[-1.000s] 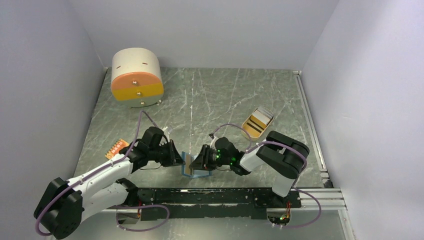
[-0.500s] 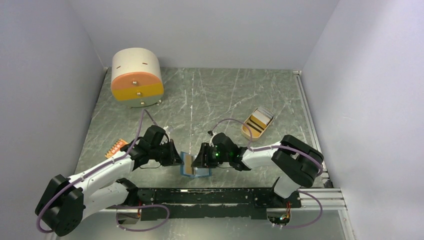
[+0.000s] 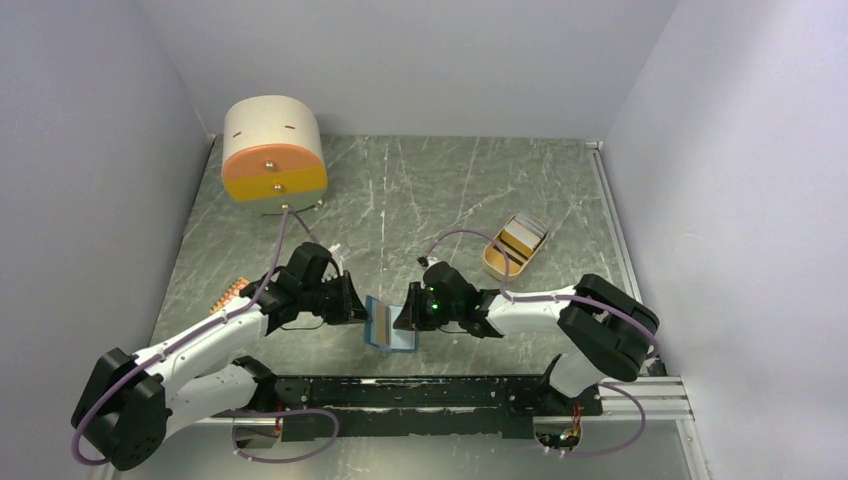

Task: Put the credit cards into the card holder
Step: Insert the credit card into the card holder.

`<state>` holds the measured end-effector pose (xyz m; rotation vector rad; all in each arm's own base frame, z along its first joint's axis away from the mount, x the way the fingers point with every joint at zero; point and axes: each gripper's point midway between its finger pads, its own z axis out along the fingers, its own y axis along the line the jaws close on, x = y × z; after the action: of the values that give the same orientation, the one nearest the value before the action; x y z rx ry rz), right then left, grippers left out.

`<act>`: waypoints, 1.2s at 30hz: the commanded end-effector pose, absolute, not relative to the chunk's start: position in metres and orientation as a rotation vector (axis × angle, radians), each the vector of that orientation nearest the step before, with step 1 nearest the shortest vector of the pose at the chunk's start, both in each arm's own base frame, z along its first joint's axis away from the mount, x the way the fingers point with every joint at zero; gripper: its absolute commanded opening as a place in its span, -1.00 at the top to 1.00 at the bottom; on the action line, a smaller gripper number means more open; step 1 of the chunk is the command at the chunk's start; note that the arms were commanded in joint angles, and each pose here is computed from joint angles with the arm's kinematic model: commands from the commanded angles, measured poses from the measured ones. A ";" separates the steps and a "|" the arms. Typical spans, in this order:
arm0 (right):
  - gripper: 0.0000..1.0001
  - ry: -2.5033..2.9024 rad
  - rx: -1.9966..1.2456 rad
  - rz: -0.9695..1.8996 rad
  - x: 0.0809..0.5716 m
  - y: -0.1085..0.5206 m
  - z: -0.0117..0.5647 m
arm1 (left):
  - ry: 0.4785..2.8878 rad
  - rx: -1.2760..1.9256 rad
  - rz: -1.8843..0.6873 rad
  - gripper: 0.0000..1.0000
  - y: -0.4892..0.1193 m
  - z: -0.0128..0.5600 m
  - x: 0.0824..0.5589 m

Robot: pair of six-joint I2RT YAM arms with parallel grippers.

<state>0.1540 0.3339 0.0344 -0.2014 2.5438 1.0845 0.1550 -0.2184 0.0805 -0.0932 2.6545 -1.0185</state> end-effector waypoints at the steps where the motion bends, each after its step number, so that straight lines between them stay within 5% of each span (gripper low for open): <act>1: 0.58 2.517 -0.235 1.045 0.163 0.336 0.025 | 2.594 -0.024 -1.132 0.82 -0.234 0.099 0.161; 20: 0.59 2.522 -0.237 1.046 0.164 0.338 0.014 | 2.670 -0.054 -1.032 0.49 -0.230 0.070 0.167; 27: 0.58 2.523 -0.228 1.051 0.163 0.338 0.012 | 2.650 -0.028 -1.086 0.82 -0.235 0.069 0.166; 36: 0.54 2.528 -0.214 1.038 0.163 0.335 0.005 | 2.561 0.032 -1.267 0.70 -0.250 0.085 0.159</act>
<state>0.1640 0.3495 0.0241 -0.2255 2.4871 1.1302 0.1589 -0.2384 0.0688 -0.0248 2.6447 -1.1452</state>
